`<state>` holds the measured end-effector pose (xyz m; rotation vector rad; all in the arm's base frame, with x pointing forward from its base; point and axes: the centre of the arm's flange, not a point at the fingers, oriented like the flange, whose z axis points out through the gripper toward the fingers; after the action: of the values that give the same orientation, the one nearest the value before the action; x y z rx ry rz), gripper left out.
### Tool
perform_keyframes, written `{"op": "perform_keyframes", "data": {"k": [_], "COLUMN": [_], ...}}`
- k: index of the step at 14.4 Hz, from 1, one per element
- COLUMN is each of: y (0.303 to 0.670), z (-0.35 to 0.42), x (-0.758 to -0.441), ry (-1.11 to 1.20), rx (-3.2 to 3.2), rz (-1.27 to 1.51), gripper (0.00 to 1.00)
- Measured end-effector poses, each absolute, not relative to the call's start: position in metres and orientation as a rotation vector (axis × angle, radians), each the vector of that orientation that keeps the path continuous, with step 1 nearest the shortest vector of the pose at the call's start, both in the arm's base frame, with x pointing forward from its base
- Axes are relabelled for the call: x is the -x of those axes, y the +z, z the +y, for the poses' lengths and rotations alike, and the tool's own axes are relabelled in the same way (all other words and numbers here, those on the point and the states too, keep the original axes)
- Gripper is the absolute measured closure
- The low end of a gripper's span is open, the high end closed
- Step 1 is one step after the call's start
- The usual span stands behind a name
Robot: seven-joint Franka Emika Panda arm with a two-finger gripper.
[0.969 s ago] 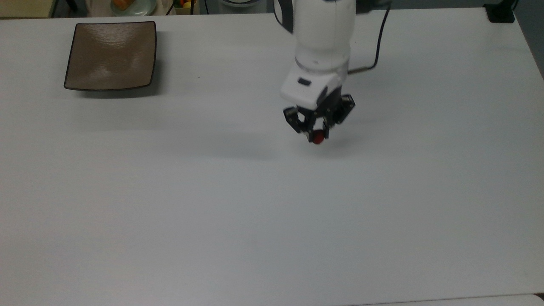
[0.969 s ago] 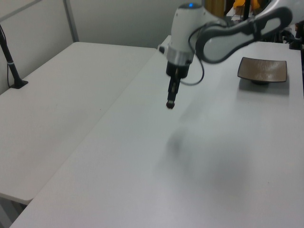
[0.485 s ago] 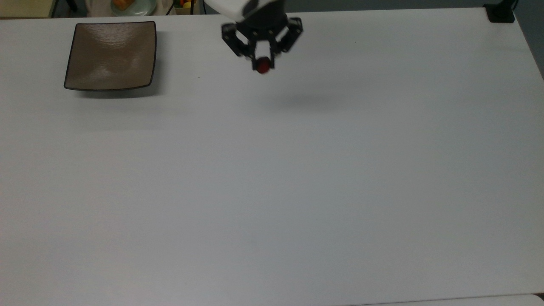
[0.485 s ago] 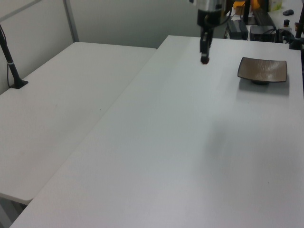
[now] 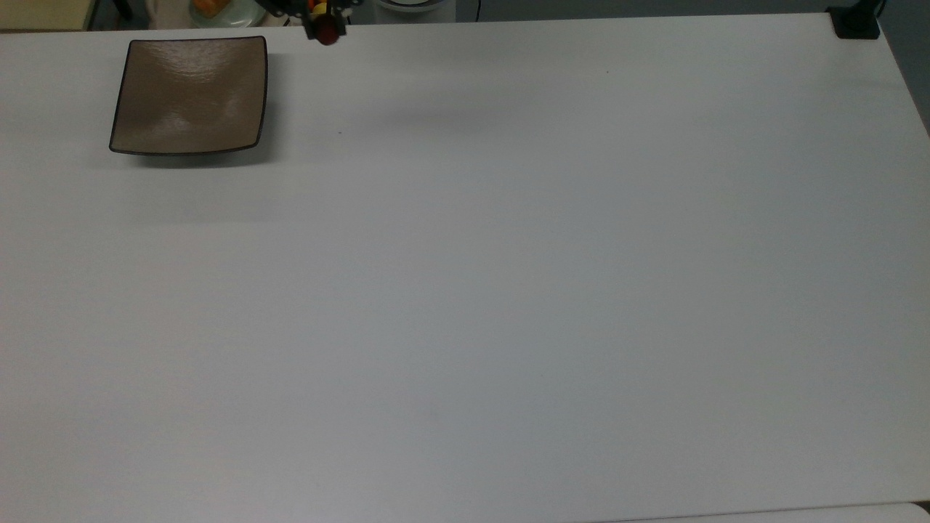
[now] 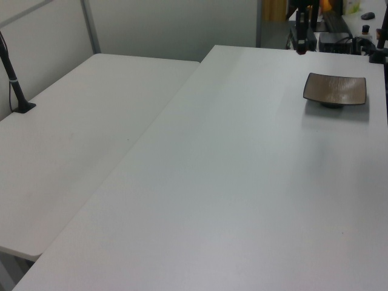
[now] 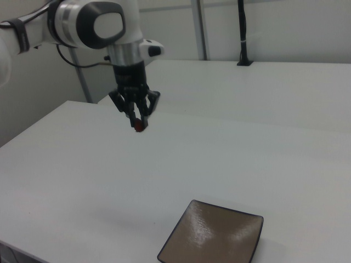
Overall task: Strawberries on a ceramic plate
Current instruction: 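Lift the strawberry and carry it over the brown square plate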
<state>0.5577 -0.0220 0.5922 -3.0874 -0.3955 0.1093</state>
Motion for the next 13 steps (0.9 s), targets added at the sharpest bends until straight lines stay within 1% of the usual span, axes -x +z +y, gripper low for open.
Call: {"op": "perform_keyframes", "data": {"k": [2, 8, 10, 13], "y": [0.582, 0.553, 0.529, 0.489], "z": [-0.050, -0.158, -0.193, -0.212], "x": [-0.553, -0.529, -0.521, -0.525], "ry": [0.141, 0.202, 0.186, 0.153], "rx": [3.072, 3.038, 3.040, 3.061], "rz": [-0.435, -0.384, -0.345, -0.303], "gripper": [0.69, 0.69, 0.69, 0.69]}}
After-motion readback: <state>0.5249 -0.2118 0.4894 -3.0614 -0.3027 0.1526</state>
